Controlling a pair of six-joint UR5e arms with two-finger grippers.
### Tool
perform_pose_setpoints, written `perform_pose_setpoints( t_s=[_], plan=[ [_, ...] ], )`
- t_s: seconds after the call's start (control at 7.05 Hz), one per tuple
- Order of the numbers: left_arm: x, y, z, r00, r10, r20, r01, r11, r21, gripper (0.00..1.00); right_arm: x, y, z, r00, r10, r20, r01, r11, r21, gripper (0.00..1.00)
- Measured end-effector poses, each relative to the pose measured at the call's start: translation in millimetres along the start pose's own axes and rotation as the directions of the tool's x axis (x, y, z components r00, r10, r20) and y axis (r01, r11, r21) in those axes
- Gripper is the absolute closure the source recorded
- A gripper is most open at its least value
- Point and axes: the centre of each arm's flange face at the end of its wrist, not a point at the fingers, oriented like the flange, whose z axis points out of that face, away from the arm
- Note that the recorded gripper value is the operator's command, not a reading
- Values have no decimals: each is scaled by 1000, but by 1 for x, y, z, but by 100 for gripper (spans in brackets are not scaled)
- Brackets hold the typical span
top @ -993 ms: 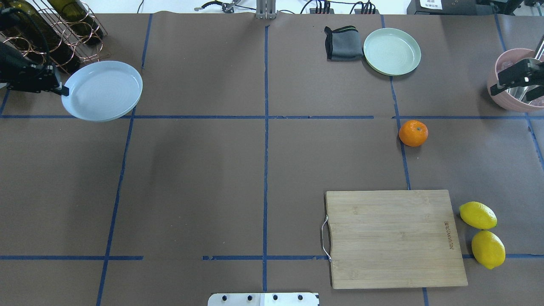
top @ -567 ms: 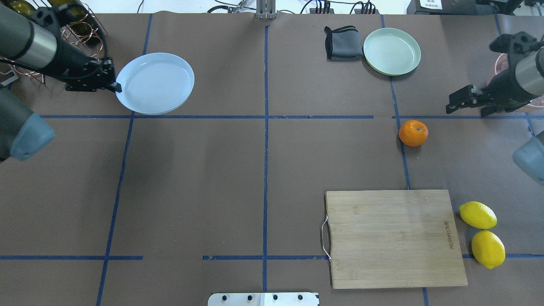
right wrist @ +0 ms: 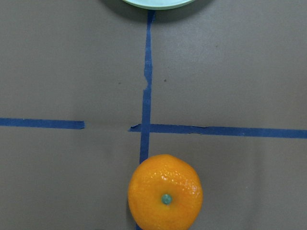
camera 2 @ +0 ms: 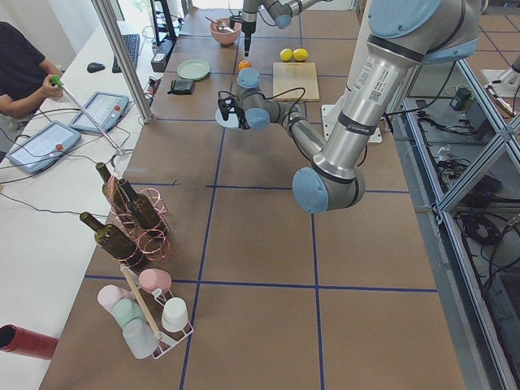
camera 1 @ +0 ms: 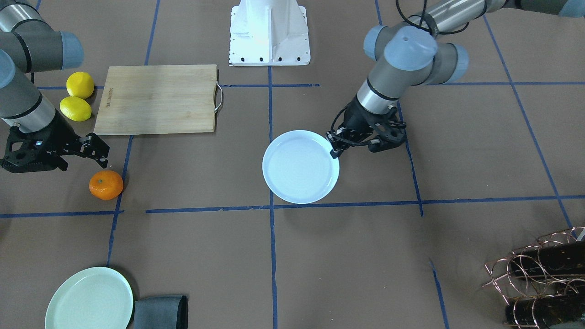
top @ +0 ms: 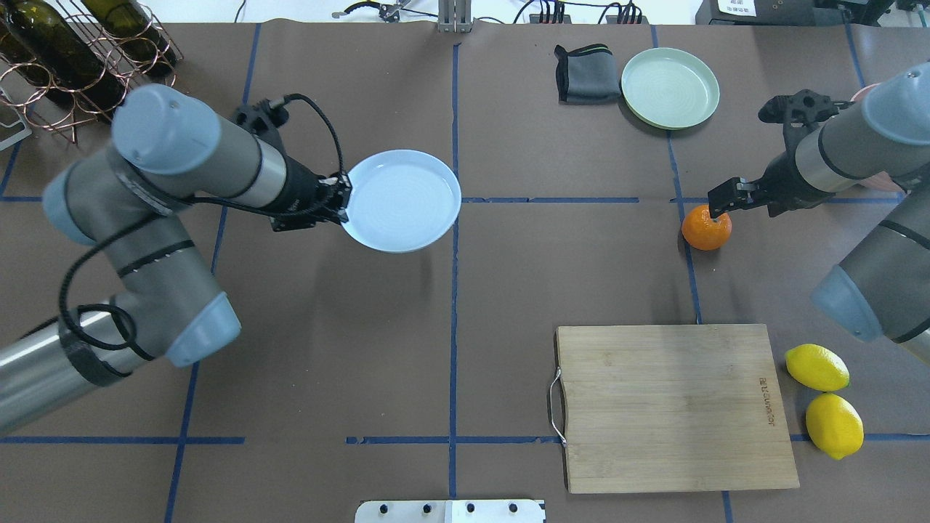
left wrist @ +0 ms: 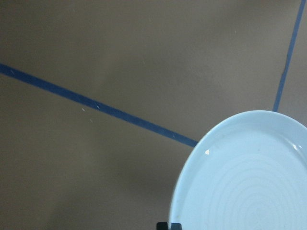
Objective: Pick orange to plate
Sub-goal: 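Slide the blue plate to center with left gripper while right gripper descends to orange, then grasp and lift the orange with the right gripper while the left arm withdraws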
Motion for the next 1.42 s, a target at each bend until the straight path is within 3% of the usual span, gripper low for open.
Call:
perform_pose_setpoints(
  t_s=[0.14,0.28,0.43,0.71,1.42],
  plan=[
    [10,23,30,1000,-20,8,20,1000,9,100,-3,-1,3,1000,-2,-2,2,1000,-3,0],
    [10,37,54,1000,-27,8,27,999,27,78,-4,-1,5,1000,-3,-3,3,1000,-5,0],
    [9,42,66,1000,-26,7,26,999,42,1,-3,-1,7,1000,-2,-5,2,1000,-7,0],
    [9,35,64,1000,-6,-1,6,998,60,0,-2,-1,12,1000,-1,-10,1,1000,-13,0],
    [6,-31,-24,996,47,-77,-43,998,56,0,-22,-12,57,997,-21,-72,20,999,-25,0]
  ],
)
